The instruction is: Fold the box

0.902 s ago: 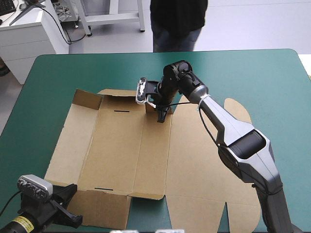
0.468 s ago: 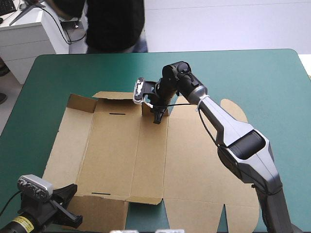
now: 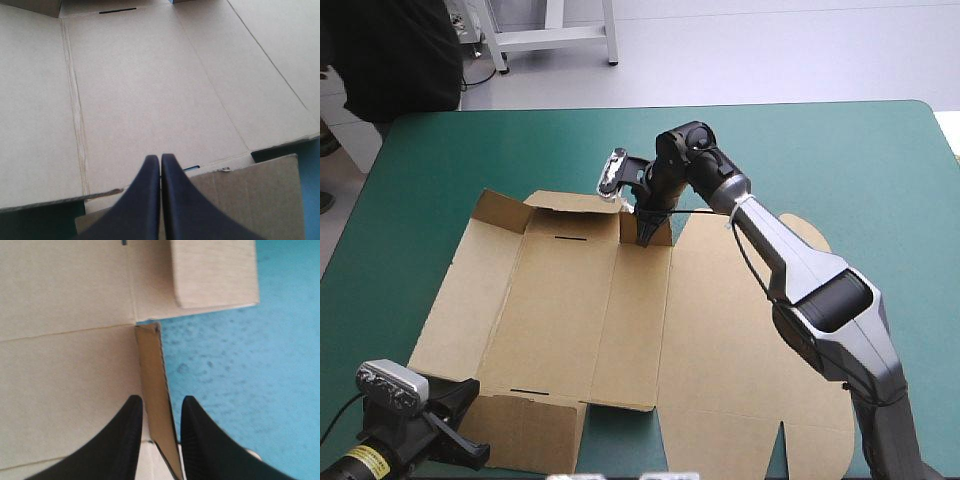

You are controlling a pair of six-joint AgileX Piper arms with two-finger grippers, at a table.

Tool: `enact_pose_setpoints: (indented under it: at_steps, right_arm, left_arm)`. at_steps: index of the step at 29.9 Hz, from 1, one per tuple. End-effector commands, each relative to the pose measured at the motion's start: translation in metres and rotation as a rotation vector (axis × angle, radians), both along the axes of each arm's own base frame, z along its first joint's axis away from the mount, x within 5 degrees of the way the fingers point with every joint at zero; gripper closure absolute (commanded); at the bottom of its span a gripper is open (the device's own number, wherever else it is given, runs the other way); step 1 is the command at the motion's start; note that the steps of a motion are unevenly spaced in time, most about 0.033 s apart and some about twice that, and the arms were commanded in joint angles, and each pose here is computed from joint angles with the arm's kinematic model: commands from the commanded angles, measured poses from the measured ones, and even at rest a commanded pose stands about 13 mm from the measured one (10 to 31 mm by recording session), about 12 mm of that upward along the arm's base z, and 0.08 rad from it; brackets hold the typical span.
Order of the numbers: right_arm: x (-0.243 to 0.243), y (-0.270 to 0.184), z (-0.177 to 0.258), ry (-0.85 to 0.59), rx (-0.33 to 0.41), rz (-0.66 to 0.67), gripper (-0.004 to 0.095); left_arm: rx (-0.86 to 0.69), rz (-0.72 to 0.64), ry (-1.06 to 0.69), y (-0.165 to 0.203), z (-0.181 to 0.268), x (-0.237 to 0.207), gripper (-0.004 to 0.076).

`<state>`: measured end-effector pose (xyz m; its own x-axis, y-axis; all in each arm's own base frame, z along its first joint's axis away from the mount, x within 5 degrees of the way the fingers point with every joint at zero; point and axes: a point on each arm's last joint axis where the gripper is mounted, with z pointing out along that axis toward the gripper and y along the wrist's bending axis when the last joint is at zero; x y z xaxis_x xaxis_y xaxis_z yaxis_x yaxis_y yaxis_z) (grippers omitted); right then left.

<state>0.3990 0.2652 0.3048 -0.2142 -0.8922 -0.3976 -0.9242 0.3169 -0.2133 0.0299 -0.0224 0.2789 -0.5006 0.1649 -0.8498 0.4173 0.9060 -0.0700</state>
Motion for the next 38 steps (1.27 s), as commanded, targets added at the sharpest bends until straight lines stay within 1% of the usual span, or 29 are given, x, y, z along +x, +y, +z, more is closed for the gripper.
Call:
enact_pose_setpoints:
  at_steps: [1,2,6,7,9,11,13,16,20,22,24,27,29,32,34,38]
  right_arm:
    - [-0.020,-0.034,0.080,-0.163,0.064,-0.142,0.0646]
    - [-0.021,-0.045,0.092,-0.185,0.078,-0.191,0.0647]
    - [-0.030,-0.093,0.134,-0.235,0.179,-0.362,0.0670]
    - [-0.033,-0.109,0.146,-0.250,0.211,-0.424,0.0677]
    - [-0.041,-0.133,0.161,-0.268,0.251,-0.511,0.0693]
    - [-0.051,-0.158,0.171,-0.279,0.260,-0.581,0.0712]
    - [-0.067,-0.187,0.176,-0.275,0.262,-0.678,0.0736]
    - [-0.098,-0.229,0.170,-0.239,0.253,-0.831,0.0766]
    - [-0.152,-0.269,0.157,-0.211,0.235,-0.976,0.0793]
    - [-0.181,-0.280,0.145,-0.190,0.230,-1.033,0.0801]
    - [-0.215,-0.286,0.138,-0.203,0.234,-1.075,0.0816]
    - [-0.258,-0.282,0.121,-0.232,0.247,-1.087,0.0846]
    - [-0.284,-0.278,0.109,-0.266,0.275,-1.099,0.0866]
    - [-0.314,-0.274,0.088,-0.267,0.303,-1.123,0.0901]
    - [-0.327,-0.272,0.077,-0.270,0.306,-1.124,0.0926]
    - [-0.336,-0.269,0.060,-0.237,0.312,-1.122,0.0927]
  left_arm:
    - [-0.048,-0.004,-0.060,-0.003,0.012,0.004,0.0732]
    - [-0.048,-0.004,-0.060,-0.003,0.012,0.004,0.0732]
    - [-0.048,-0.004,-0.060,-0.003,0.012,0.004,0.0732]
    - [-0.048,-0.004,-0.060,-0.003,0.012,0.004,0.0732]
    - [-0.048,-0.004,-0.060,-0.003,0.012,0.004,0.0732]
    - [-0.048,-0.004,-0.060,-0.003,0.012,0.004,0.0732]
    - [-0.048,-0.004,-0.060,-0.003,0.012,0.004,0.0732]
    - [-0.048,-0.004,-0.060,-0.003,0.012,0.004,0.0732]
    - [-0.048,-0.004,-0.060,-0.003,0.012,0.004,0.0732]
    - [-0.048,-0.004,-0.060,-0.003,0.012,0.004,0.0732]
    - [-0.052,-0.001,-0.057,-0.003,0.012,0.004,0.0732]
    - [-0.059,0.003,-0.054,-0.003,0.012,0.004,0.0732]
    - [-0.059,0.004,-0.052,-0.003,0.012,0.004,0.0732]
    - [-0.058,0.003,-0.050,-0.003,0.012,0.004,0.0732]
    - [-0.058,0.003,-0.050,-0.003,0.012,0.004,0.0733]
    - [-0.054,0.008,-0.040,-0.003,0.017,0.007,0.0732]
